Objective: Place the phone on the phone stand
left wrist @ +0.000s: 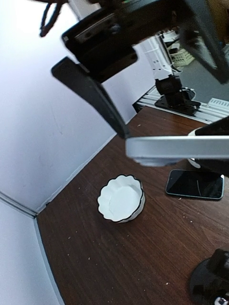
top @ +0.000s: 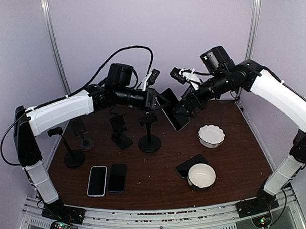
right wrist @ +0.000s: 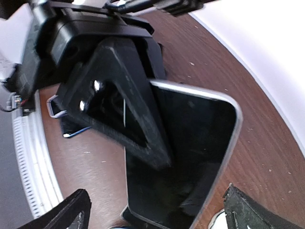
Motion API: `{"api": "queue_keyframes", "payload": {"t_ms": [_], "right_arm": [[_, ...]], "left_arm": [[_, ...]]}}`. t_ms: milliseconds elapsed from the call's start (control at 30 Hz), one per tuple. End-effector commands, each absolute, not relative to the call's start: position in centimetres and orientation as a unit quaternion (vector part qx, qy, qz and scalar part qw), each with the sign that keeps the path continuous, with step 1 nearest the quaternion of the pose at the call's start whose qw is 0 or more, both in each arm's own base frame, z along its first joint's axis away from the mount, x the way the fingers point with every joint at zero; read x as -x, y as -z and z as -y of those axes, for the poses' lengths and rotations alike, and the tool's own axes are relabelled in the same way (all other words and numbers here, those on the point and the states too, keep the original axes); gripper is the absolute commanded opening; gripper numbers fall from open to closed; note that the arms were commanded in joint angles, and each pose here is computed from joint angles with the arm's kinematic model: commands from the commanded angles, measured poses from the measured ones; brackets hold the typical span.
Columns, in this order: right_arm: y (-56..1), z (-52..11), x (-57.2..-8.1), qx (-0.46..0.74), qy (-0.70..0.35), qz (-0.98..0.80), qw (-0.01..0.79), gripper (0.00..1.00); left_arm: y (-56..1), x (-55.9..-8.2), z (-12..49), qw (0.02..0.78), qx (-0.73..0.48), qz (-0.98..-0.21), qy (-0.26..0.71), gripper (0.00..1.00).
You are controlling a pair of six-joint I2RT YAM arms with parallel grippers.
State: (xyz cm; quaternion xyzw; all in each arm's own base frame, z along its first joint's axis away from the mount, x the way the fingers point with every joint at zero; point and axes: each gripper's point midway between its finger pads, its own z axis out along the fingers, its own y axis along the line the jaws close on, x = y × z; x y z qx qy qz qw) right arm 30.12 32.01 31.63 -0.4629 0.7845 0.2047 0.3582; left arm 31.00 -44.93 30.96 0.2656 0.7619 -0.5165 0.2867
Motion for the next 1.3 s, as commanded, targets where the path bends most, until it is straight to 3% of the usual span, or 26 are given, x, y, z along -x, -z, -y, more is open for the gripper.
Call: {"api": "queue_keyframes", "payload": {"t_ms": [0,200,567,700,800,867,967,1067,1267], "right_arm": [[-34.3,-31.0,-26.0,0.491,-0.314,-0.738,0.341,1.0],[-33.0,-31.3,-22.9,0.537,-0.383,-0.693,0.291,0.99],[-31.2,-34.2,-20.4,0.57,-0.435,-0.661,0.22,0.78],[-31.3,-34.8,-20.3,0.567,-0.446,-0.656,0.221,0.51],[-31.5,-34.8,-20.3,0.57,-0.446,-0.652,0.225,0.19],[-31.7,-34.9,-20.3,0.571,-0.447,-0.649,0.23,0.08],[-32.0,-34.8,-20.5,0.567,-0.45,-0.648,0.236,0.02],[-32.7,-34.9,-21.2,0.55,-0.464,-0.65,0.245,0.01],[-33.5,-34.8,-21.8,0.538,-0.476,-0.648,0.254,0.01]], "left_arm": [[-36.6,-26.2,42.0,0.333,-0.397,-0.688,0.508,0.0],[-36.1,-22.0,40.2,0.303,-0.487,-0.647,0.502,0.0],[-38.6,-21.3,40.2,0.331,-0.503,-0.607,0.52,0.0],[-39.0,-21.0,40.3,0.328,-0.505,-0.598,0.529,0.0],[-38.8,-21.1,40.4,0.326,-0.504,-0.6,0.529,0.0],[-39.0,-21.2,40.4,0.329,-0.503,-0.599,0.529,0.11],[-39.3,-21.5,40.5,0.344,-0.489,-0.595,0.536,0.3],[-40.1,-21.6,40.6,0.365,-0.464,-0.58,0.561,0.32],[-40.5,-21.5,41.0,0.371,-0.452,-0.554,0.592,0.1]]}}
